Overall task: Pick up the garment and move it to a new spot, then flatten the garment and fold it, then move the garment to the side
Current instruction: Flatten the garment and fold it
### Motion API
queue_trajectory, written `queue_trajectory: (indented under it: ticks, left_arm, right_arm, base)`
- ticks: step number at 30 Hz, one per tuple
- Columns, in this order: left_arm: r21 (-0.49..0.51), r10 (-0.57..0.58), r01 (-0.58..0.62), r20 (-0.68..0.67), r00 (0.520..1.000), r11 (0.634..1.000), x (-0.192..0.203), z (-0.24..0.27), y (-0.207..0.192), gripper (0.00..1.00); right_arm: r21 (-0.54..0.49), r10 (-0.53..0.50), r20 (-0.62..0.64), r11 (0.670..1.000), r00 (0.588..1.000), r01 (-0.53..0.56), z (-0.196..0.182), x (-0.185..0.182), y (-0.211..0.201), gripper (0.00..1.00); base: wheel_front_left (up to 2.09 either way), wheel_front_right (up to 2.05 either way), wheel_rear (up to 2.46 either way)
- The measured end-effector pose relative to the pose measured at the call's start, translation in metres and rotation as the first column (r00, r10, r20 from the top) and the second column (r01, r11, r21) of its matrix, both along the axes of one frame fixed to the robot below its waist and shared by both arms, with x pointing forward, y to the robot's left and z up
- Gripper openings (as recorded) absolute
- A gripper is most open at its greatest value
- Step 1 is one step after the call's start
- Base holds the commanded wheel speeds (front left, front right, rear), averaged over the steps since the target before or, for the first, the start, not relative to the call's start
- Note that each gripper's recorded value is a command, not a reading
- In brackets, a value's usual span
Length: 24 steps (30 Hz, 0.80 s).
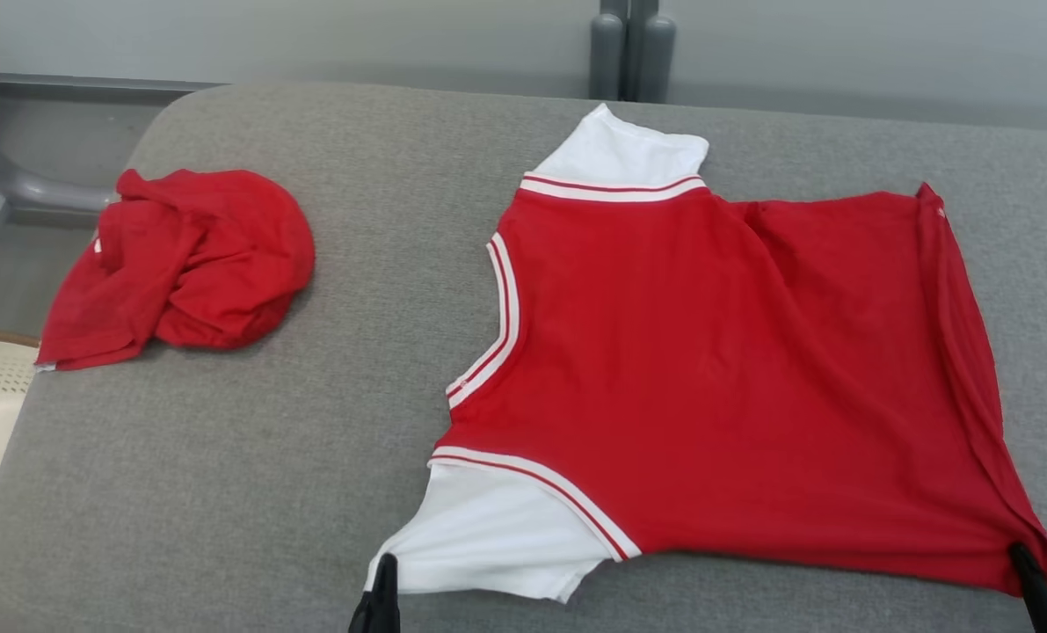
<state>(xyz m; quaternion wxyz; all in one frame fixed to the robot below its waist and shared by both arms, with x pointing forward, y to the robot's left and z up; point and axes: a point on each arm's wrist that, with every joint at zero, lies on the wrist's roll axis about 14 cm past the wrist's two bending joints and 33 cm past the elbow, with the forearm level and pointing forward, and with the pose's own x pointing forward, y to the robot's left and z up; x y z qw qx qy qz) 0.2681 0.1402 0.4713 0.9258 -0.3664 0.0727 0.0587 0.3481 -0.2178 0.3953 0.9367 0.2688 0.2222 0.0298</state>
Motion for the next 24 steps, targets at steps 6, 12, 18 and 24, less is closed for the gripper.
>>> queue_trajectory:
  ticks: [6, 12, 18, 24]
  left_arm:
    - [0.019, -0.014, 0.015, -0.021, 1.000, 1.000, -0.004, 0.000, 0.005, 0.00]
    - [0.044, -0.096, 0.095, 0.010, 0.995, 0.994, 0.017, 0.012, -0.002, 0.00]
    - [0.076, -0.178, 0.175, 0.040, 0.983, 0.982, 0.043, 0.026, -0.009, 0.00]
    - [0.157, -0.252, 0.238, 0.079, 0.964, 0.959, 0.080, 0.046, -0.013, 0.00]
  right_arm:
    - [-0.002, 0.068, 0.027, 0.998, 0.997, -0.068, 0.015, 0.007, 0.018, 0.00]
    - [-0.020, 0.056, 0.039, 0.998, 0.998, -0.055, 0.025, 0.011, 0.011, 0.00]
    - [-0.051, 0.068, -0.011, 0.996, 0.998, -0.068, 0.026, 0.007, 0.001, 0.00]
    - [-0.119, 0.160, -0.062, 0.979, 0.985, -0.166, 0.028, 0.019, 0.009, 0.00]
  base:
    - [0.00, 0.00, 0.00]
    - [0.00, 0.00, 0.00]
    - [0.00, 0.00, 0.00]
    - [0.00, 0.00, 0.00]
